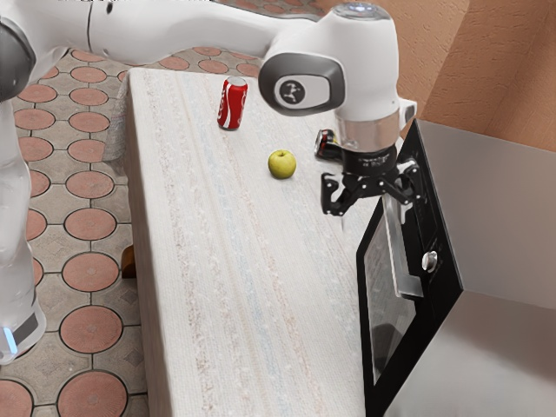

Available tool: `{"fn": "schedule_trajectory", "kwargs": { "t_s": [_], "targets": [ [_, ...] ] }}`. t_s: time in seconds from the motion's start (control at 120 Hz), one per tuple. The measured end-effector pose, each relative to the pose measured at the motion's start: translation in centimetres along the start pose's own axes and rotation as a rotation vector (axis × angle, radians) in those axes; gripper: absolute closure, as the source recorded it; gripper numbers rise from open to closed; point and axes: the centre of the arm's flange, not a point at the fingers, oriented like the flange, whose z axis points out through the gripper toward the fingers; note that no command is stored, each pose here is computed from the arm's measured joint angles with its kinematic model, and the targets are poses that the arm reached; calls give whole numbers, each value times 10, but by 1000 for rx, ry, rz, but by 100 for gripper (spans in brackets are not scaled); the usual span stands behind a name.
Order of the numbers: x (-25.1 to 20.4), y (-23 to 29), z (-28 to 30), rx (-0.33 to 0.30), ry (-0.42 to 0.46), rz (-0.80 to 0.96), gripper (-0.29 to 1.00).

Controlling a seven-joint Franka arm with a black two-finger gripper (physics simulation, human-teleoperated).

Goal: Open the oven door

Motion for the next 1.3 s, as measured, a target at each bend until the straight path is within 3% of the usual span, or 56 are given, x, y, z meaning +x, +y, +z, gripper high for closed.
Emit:
{"fn": "schedule_trajectory", "kwargs": {
  "t_s": [0.383,1.3],
  "targets": [
    [13,6,32,36,-15,-3,1],
    [46,-46,24,15,14,-69,2]
  ]
}}
